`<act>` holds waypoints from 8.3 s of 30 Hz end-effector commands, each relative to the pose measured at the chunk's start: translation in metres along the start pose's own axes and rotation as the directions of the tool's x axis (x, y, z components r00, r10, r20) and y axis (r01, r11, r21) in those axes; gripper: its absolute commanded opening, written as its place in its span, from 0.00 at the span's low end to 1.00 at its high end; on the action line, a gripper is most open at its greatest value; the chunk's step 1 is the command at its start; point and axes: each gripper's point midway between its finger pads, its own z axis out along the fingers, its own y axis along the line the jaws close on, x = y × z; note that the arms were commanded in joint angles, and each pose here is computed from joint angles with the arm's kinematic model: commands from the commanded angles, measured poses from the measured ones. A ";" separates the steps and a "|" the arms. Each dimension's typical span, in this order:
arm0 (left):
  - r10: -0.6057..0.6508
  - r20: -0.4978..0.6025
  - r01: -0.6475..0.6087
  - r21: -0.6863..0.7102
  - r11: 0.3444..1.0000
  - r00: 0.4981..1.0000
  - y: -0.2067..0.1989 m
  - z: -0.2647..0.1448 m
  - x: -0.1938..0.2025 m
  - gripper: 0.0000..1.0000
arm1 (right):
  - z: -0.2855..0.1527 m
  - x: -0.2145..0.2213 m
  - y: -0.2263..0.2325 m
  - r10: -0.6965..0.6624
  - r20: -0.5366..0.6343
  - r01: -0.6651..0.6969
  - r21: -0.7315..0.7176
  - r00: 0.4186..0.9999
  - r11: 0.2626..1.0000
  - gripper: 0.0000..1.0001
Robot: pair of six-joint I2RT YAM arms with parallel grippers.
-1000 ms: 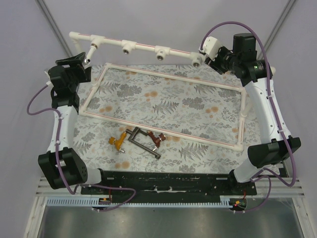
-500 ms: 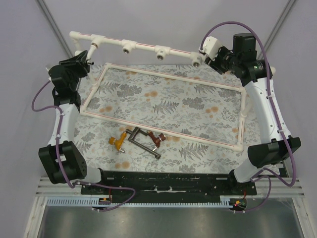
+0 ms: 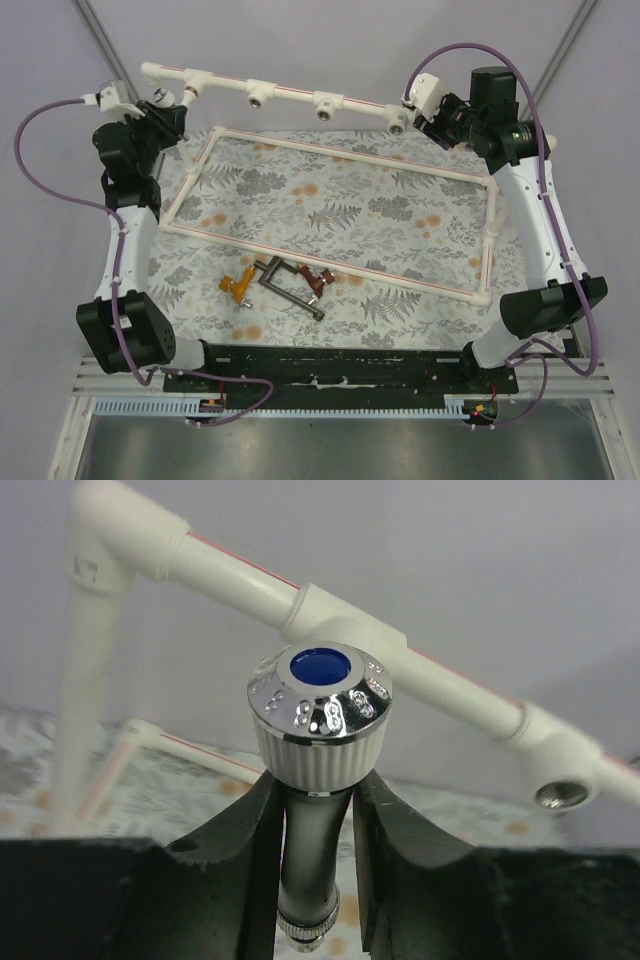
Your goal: Install the water faucets
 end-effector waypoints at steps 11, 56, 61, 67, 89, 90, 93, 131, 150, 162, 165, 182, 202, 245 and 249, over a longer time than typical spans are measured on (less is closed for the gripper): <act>0.997 0.023 -0.994 0.080 -0.074 -0.072 -0.030 -0.012 0.035 0.18 | -0.002 0.008 0.017 0.099 -0.044 -0.101 -0.041 0.994 0.994 0.00; -0.841 0.216 0.867 -0.081 0.491 0.497 -0.018 -0.033 -0.009 0.87 | -0.002 0.011 0.018 0.096 -0.061 -0.098 -0.032 0.994 0.995 0.00; -0.864 0.200 0.884 -0.036 0.465 0.462 -0.021 -0.017 -0.014 0.76 | -0.002 0.011 0.018 0.093 -0.065 -0.095 -0.029 0.994 0.995 0.00; -0.884 0.164 0.895 0.021 0.446 0.437 -0.030 0.001 -0.018 0.51 | -0.001 0.012 0.017 0.093 -0.069 -0.095 -0.027 0.993 0.995 0.00; 0.903 -0.079 -0.906 0.001 0.423 0.421 -0.018 -0.012 0.007 0.14 | 0.000 0.015 0.017 0.089 -0.079 -0.092 -0.024 0.993 0.996 0.00; 0.967 -0.073 -0.966 0.075 0.249 0.244 -0.021 -0.014 0.028 0.22 | 0.001 0.014 0.017 0.091 -0.077 -0.093 -0.026 0.993 0.995 0.00; 0.972 -0.027 -0.962 0.151 -0.228 -0.235 -0.013 -0.017 0.052 0.37 | 0.001 0.014 0.018 0.093 -0.073 -0.095 -0.029 0.993 0.995 0.00; -0.576 0.267 0.622 -0.138 0.770 0.773 -0.033 -0.072 -0.051 0.91 | -0.004 0.010 0.018 0.092 -0.060 -0.093 -0.028 0.994 0.995 0.00; -0.835 0.067 0.837 -0.041 0.545 0.546 -0.016 -0.001 -0.011 0.70 | 0.001 0.016 0.017 0.090 -0.085 -0.092 -0.022 0.992 0.996 0.00; -0.603 0.034 0.596 0.119 0.794 0.797 -0.033 0.006 -0.021 0.17 | 0.000 0.017 0.017 0.088 -0.092 -0.090 -0.018 0.992 0.996 0.00; -0.329 0.029 0.321 0.156 0.934 0.944 -0.042 0.003 -0.022 0.15 | 0.001 0.017 0.017 0.088 -0.090 -0.090 -0.020 0.992 0.996 0.00; 0.993 0.069 -0.975 0.196 -0.106 -0.094 -0.043 -0.026 0.032 0.11 | 0.000 0.017 0.018 0.094 -0.088 -0.096 -0.022 0.992 0.995 0.00; 0.449 0.280 -0.432 -0.122 0.893 0.848 -0.094 -0.091 -0.078 0.91 | 0.001 0.016 0.018 0.094 -0.087 -0.096 -0.023 0.992 0.995 0.00; -0.516 0.048 0.517 -0.023 0.856 0.855 -0.020 0.008 0.009 0.28 | 0.002 0.023 0.020 0.092 -0.110 -0.094 -0.018 0.990 0.995 0.00; -0.064 -0.066 0.061 -0.045 0.997 0.996 -0.012 0.005 0.019 0.20 | 0.001 0.021 0.019 0.089 -0.104 -0.092 -0.017 0.991 0.996 0.00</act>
